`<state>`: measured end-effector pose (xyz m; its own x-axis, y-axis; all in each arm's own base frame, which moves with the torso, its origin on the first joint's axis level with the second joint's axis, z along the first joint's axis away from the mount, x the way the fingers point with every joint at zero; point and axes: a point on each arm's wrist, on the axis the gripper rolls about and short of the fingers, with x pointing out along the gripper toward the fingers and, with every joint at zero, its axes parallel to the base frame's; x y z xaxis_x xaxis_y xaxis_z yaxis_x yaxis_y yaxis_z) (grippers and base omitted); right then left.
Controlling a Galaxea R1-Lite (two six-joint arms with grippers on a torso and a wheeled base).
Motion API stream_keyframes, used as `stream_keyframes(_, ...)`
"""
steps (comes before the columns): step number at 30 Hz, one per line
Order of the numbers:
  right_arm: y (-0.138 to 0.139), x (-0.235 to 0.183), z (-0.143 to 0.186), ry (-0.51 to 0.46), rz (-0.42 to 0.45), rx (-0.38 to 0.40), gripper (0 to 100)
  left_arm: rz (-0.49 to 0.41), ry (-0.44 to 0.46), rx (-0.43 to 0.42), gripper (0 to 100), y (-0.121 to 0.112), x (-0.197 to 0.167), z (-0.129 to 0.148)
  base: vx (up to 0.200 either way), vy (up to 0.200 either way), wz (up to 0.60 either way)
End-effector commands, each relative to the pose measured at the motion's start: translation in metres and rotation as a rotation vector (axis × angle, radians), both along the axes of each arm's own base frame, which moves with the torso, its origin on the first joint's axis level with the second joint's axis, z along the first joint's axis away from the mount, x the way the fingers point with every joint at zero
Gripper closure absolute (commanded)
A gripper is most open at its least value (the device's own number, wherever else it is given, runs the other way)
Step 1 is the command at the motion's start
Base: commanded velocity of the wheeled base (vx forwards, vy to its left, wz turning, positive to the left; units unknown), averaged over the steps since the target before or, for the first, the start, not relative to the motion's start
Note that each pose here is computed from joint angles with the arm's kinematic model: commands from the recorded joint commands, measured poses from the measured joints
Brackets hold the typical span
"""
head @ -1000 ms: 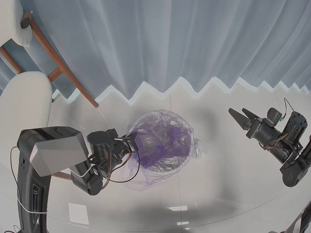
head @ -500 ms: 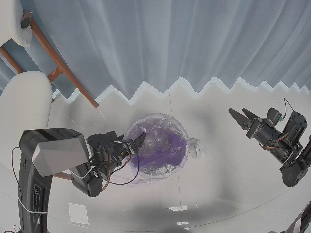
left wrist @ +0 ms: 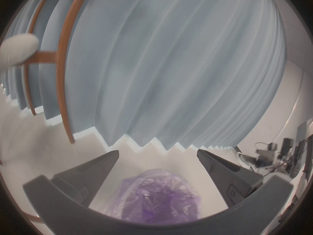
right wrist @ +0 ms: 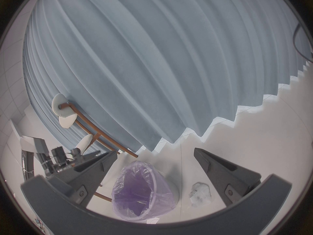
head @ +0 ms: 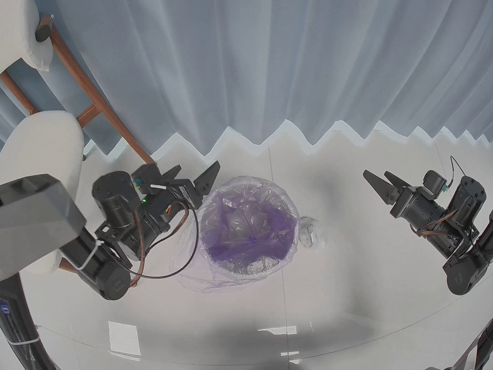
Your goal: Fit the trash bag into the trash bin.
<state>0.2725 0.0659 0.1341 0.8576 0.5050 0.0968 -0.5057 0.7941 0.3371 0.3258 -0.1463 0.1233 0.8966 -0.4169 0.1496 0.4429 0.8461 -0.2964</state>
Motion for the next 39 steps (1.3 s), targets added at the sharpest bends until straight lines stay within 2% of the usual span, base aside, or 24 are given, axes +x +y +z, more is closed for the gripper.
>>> stream_keyframes(1,0.002,0.012,0.011,-0.039,-0.015,0.037,0,-0.075,-0.121,-0.027,0,0.007,-0.059,0.074,-0.200,0.000,0.00)
stream_keyframes(5,0.003,0.021,0.012,0.012,-0.028,0.027,0,-0.076,-0.130,-0.032,0,0.013,-0.070,0.089,-0.200,0.000,0.00)
stream_keyframes(6,0.005,0.034,0.015,0.081,-0.044,0.011,0,-0.081,-0.138,-0.034,0,0.018,-0.076,0.099,-0.200,0.000,0.00)
stream_keyframes(10,0.005,0.063,0.007,0.201,-0.090,-0.043,0,-0.087,-0.160,-0.044,0,0.025,-0.089,0.115,-0.200,0.000,0.00)
stream_keyframes(12,0.004,0.072,0.004,0.211,-0.106,-0.066,0,-0.087,-0.163,-0.045,0,0.027,-0.093,0.119,-0.200,0.000,0.00)
stream_keyframes(13,-0.001,0.091,-0.004,0.208,-0.149,-0.110,0,-0.081,-0.162,-0.040,0,0.031,-0.100,0.124,-0.200,0.000,0.00)
stream_keyframes(15,-0.003,0.108,-0.020,0.216,-0.176,-0.165,0,-0.068,-0.171,-0.047,0,0.036,-0.106,0.131,0.000,0.000,0.00)
stream_keyframes(20,0.000,0.137,-0.063,0.259,-0.176,-0.257,0,-0.064,-0.194,-0.068,0,0.042,-0.114,0.147,0.000,0.000,0.00)
stream_keyframes(23,0.002,0.158,-0.084,0.249,-0.205,-0.306,0,-0.048,-0.180,-0.071,0,0.049,-0.113,0.148,0.000,0.000,0.00)
stream_keyframes(26,0.004,0.178,-0.099,0.245,-0.242,-0.325,0,-0.051,-0.181,-0.064,0,0.057,-0.115,0.152,0.000,-0.067,0.00)
stream_keyframes(30,0.006,0.191,-0.106,0.274,-0.239,-0.335,0,-0.081,-0.149,-0.061,0,0.059,-0.120,0.153,0.000,-0.200,0.00)
stream_keyframes(39,0.017,0.203,-0.115,0.304,-0.214,-0.357,0,-0.076,-0.132,-0.050,0,0.061,-0.118,0.150,0.000,-0.200,0.00)
